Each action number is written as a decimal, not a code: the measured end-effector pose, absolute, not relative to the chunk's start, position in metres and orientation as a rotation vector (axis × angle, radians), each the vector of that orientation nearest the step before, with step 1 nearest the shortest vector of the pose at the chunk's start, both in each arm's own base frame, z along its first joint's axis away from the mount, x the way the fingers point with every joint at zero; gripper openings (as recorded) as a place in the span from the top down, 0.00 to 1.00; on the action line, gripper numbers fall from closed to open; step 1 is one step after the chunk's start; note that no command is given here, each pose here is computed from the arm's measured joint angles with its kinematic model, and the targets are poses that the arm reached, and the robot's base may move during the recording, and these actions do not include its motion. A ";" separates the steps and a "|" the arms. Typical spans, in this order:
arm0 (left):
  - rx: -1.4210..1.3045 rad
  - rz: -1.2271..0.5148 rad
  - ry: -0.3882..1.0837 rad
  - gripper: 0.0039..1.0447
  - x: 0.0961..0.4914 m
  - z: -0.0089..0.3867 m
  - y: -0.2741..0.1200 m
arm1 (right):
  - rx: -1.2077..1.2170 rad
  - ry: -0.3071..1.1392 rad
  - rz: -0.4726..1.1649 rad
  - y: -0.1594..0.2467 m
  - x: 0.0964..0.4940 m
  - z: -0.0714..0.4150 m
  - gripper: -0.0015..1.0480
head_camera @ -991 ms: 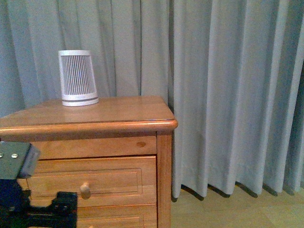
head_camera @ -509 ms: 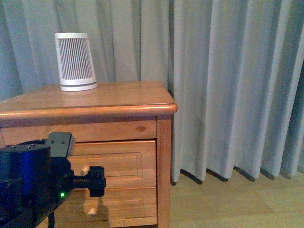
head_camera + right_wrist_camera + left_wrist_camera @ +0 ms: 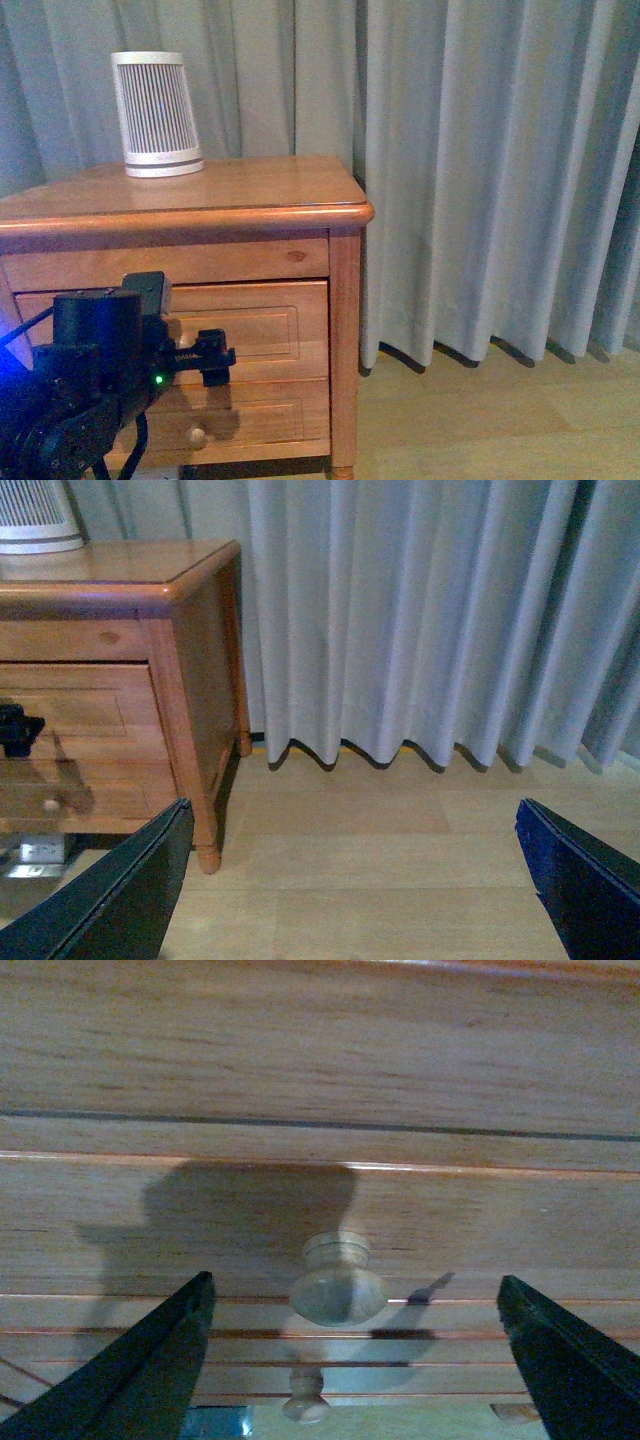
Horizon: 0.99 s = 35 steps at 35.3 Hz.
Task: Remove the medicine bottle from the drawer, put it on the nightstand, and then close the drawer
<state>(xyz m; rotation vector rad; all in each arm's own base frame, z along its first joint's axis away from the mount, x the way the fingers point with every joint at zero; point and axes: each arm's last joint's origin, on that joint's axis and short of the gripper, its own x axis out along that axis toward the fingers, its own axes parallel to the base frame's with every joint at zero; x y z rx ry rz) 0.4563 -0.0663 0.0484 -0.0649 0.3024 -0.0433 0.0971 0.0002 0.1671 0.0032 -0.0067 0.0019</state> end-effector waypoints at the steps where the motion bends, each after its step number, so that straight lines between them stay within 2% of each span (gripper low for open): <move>1: -0.064 -0.041 0.303 0.23 0.457 0.047 -0.066 | 0.003 -0.007 0.002 0.000 0.097 0.167 0.07; 12: -0.062 -0.022 0.300 0.75 0.461 0.044 -0.065 | 0.003 -0.007 0.002 0.000 0.097 0.167 0.07; 26: -0.042 -0.026 0.274 0.78 0.451 0.041 -0.065 | 0.003 -0.007 0.002 0.000 0.097 0.167 0.07; 35: 0.032 -0.052 0.307 0.78 0.403 0.042 -0.066 | 0.003 -0.007 0.002 0.000 0.097 0.167 0.07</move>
